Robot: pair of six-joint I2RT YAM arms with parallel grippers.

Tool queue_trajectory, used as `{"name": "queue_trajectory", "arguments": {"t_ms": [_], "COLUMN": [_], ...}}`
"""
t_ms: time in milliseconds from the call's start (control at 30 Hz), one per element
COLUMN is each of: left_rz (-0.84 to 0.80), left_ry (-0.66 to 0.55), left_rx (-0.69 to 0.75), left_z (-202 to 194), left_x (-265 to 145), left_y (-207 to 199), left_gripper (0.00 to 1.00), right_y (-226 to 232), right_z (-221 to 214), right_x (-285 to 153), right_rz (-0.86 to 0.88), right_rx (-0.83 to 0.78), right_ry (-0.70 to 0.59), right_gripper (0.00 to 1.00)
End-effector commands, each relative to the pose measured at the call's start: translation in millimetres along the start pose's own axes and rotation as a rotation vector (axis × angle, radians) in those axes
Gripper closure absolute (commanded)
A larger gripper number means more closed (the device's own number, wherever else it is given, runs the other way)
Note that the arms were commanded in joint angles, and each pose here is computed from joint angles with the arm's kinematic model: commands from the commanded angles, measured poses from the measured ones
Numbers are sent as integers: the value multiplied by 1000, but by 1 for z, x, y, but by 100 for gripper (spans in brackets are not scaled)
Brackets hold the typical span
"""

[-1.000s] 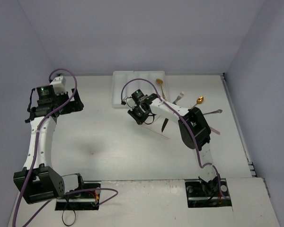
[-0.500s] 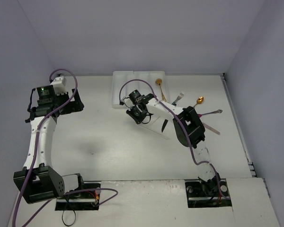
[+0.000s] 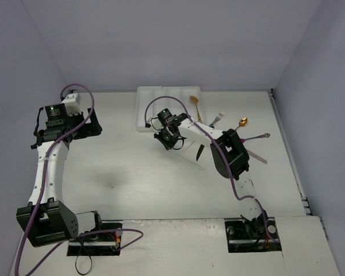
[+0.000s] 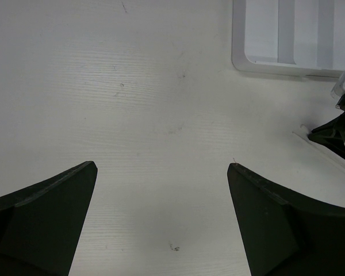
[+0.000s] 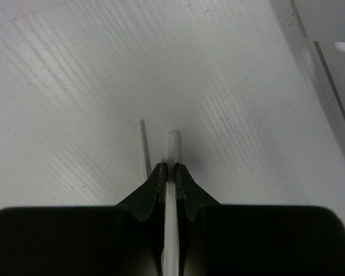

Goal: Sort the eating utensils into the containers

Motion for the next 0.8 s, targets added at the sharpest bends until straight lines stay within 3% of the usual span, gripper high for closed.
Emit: {"name": "queue_trajectory", "arguments": {"t_ms": [0, 233, 500, 633, 767], "left_rz": [0, -11, -110, -172, -239], "left_ry": [-69, -113, -252, -318, -397], "left_rx": [31, 60, 239, 425, 844], "left_z": [14, 23, 41, 49, 46], "left_x": [-3, -9, -31, -43, -55], "left_y": [1, -1, -12, -25, -62], "left_gripper": [3, 3, 3, 3, 10], "right_y": [6, 20, 25, 21, 16], "right_z": [-23, 3, 31, 33, 32], "right_x": [-10, -63, -120, -129, -130], "right_rz": [77, 158, 189, 258, 414], "right_rx": [26, 68, 66, 102, 176], "right_ry": [95, -38, -173, -197, -199], "right_gripper": [100, 100, 100, 100, 100]}}
Point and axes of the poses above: each gripper's point midway between its finger pads, its own x axis out along the fingers, its own y axis along the line the jaws close on, z = x × y, the point moved 9 cm from there along -x, back along the fingers, and after that the axes turned 7 degrees about x, right-handed, at the moved point
